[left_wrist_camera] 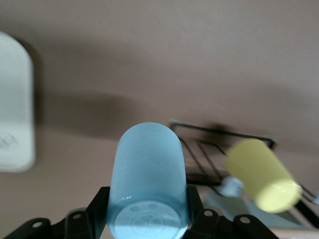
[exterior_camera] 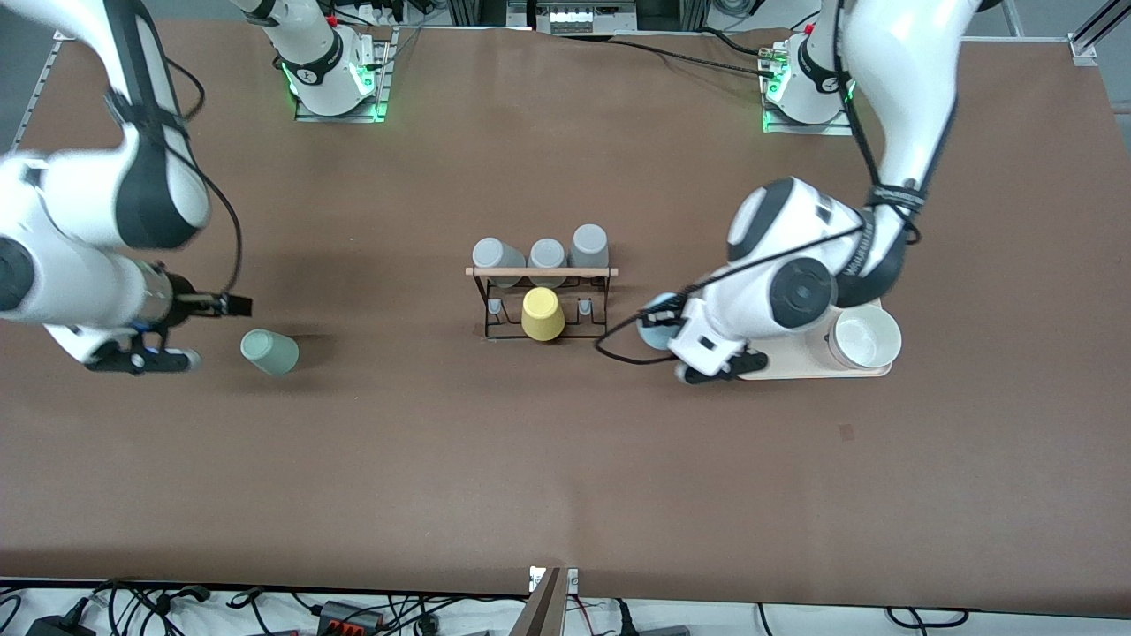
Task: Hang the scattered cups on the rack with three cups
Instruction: 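Carry the blue cup to the rack while the right gripper grasps the mint cup, then hang the light blue cup on a rack hook with the left gripper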
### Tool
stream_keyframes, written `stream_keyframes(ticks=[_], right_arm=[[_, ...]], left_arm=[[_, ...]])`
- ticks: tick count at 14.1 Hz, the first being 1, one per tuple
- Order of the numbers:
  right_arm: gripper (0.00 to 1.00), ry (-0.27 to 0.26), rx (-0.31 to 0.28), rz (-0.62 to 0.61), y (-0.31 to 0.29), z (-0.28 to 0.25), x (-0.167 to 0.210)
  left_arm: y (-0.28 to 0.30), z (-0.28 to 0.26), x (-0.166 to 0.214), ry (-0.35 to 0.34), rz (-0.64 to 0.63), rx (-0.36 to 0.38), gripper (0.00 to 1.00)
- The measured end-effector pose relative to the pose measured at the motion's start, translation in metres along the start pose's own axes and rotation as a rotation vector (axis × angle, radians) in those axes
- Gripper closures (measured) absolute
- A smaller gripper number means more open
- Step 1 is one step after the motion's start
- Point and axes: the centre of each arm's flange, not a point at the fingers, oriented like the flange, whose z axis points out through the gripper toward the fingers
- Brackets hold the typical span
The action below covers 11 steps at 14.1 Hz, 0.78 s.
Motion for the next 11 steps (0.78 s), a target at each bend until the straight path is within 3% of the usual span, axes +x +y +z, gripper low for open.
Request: stream_keyframes(ticks=[4, 11], right_arm=[[0.00, -0.010, -0.001, -0.054, 0.016, 0.054, 0.024], [0.00, 0.035, 0.013, -0.064, 0.031, 0.106, 0.023]], left_arm=[[0.023, -0.008, -0.017, -0.028, -0.083, -0.060, 0.34], [0.048, 0.009, -0.036, -0.023, -0.084, -0.067, 0.34]])
